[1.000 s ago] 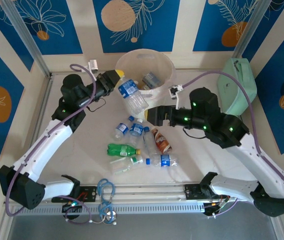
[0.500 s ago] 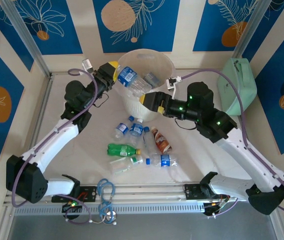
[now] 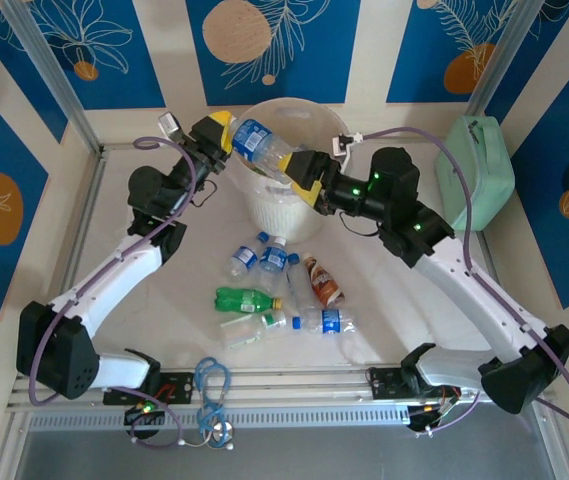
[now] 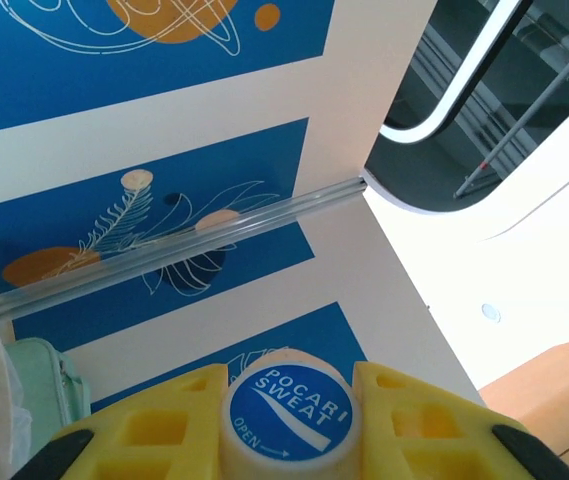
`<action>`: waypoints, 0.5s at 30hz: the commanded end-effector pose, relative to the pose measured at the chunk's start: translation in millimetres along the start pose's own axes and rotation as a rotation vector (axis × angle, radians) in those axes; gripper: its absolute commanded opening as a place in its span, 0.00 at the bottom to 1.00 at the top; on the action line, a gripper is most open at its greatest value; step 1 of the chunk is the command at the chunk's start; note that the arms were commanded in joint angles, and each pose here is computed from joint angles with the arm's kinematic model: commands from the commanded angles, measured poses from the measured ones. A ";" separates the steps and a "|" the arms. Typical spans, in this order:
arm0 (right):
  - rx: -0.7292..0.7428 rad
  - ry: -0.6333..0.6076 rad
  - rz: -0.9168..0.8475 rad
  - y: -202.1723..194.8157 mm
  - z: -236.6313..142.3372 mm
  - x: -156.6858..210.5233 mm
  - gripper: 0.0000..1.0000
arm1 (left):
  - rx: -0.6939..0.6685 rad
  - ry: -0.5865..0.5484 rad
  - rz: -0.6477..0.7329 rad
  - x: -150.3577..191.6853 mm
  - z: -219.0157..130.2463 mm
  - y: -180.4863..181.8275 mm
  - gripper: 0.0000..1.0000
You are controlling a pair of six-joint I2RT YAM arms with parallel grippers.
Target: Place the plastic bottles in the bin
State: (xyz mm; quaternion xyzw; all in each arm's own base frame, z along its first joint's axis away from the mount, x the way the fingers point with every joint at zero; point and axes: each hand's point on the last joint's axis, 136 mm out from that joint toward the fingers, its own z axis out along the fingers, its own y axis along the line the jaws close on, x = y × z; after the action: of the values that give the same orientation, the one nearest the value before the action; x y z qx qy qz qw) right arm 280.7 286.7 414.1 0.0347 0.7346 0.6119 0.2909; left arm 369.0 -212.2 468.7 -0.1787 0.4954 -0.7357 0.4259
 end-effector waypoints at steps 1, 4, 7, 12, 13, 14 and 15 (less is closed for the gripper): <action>-0.096 -0.009 -0.008 31.0 0.2 -9.1 0.96 | 0.081 -0.015 -0.012 -3.1 -1.0 -18.2 0.10; -0.095 -0.023 -0.003 29.3 3.6 -12.9 0.91 | 0.077 -0.017 -0.017 -3.2 -1.5 -15.1 0.10; -0.094 -0.028 -0.004 29.8 5.7 -15.7 0.85 | 0.072 -0.015 -0.018 -2.7 -1.6 -13.1 0.10; -0.085 -0.019 -0.014 30.7 7.2 -16.1 0.70 | 0.058 -0.017 -0.018 -2.9 -1.9 -8.2 0.09; -0.080 -0.023 -0.015 30.1 6.4 -16.5 0.69 | 0.054 -0.015 -0.018 -2.6 -1.5 -7.3 0.09; -0.077 -0.026 -0.017 30.0 5.2 -16.8 0.66 | 0.048 -0.013 -0.019 -2.1 -1.5 -5.8 0.09; -0.075 -0.027 -0.022 29.8 4.3 -16.7 0.64 | 0.044 -0.014 -0.018 -2.5 -2.0 -4.3 0.09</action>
State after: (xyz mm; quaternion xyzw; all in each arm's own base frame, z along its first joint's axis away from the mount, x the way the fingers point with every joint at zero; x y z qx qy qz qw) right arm 289.4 295.0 434.0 0.0318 0.7154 0.6332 0.2937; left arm 370.3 -211.2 466.3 -0.1862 0.4888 -0.7414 0.4203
